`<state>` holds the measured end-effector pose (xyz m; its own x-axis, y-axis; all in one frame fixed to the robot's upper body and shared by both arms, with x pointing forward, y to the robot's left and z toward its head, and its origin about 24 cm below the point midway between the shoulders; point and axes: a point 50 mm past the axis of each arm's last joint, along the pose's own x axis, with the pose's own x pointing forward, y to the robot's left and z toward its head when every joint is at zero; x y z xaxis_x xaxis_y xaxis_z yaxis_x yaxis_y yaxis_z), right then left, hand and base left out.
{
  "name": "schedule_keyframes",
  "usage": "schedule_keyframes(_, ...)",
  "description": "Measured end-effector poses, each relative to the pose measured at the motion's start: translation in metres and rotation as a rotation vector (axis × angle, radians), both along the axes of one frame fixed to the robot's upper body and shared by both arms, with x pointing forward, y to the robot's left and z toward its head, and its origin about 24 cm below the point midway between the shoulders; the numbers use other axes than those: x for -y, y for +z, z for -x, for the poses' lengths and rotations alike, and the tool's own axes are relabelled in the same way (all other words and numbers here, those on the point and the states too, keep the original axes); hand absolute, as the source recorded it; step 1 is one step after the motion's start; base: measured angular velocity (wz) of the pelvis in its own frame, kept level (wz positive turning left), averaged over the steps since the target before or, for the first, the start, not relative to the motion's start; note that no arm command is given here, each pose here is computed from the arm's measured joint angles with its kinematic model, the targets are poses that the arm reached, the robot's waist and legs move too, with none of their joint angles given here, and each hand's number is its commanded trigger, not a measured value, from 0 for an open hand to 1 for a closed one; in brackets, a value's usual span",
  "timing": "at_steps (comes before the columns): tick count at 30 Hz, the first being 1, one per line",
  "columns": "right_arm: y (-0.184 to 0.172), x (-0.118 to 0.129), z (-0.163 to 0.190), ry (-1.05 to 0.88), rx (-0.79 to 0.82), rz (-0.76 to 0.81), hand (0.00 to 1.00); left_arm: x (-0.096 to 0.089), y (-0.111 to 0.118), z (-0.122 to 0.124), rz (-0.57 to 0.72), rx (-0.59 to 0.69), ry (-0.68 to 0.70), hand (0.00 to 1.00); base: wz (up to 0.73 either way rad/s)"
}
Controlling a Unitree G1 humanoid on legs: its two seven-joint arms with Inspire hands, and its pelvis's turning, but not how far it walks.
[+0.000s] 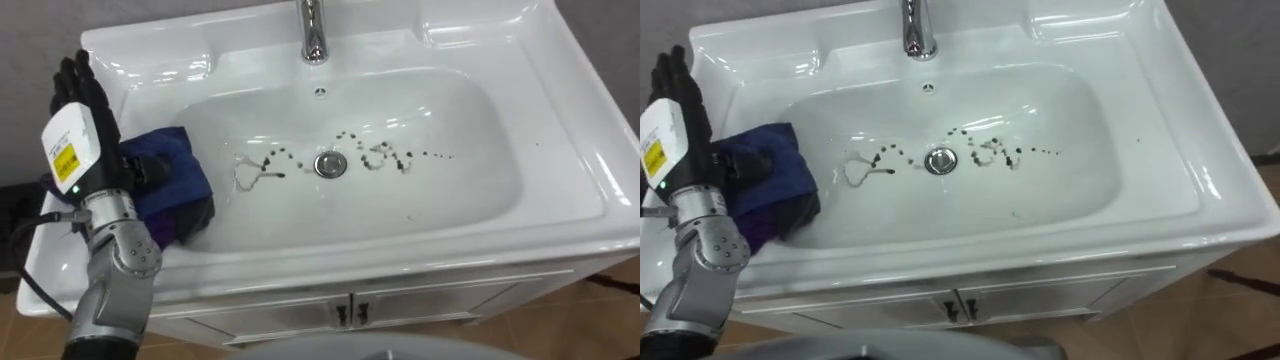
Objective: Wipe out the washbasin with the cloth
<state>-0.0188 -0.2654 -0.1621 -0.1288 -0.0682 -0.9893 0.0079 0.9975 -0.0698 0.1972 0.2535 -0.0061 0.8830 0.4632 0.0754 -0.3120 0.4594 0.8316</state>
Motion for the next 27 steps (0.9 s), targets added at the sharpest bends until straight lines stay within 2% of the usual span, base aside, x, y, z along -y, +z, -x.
schedule_keyframes(7, -0.001, -0.001, -0.005, 0.019, 0.015, -0.004, 0.00, 0.001, -0.012, 0.011, 0.006, -0.060, 0.000, 0.00, -0.02)
schedule_keyframes(13, -0.001, -0.002, -0.011, 0.026, 0.039, -0.006, 0.00, 0.002, -0.013, 0.012, 0.006, -0.064, -0.002, 0.00, 0.00)
schedule_keyframes(27, -0.003, -0.009, 0.000, 0.006, 0.011, -0.027, 0.00, 0.009, -0.026, 0.017, 0.018, -0.156, -0.024, 0.00, 0.00)
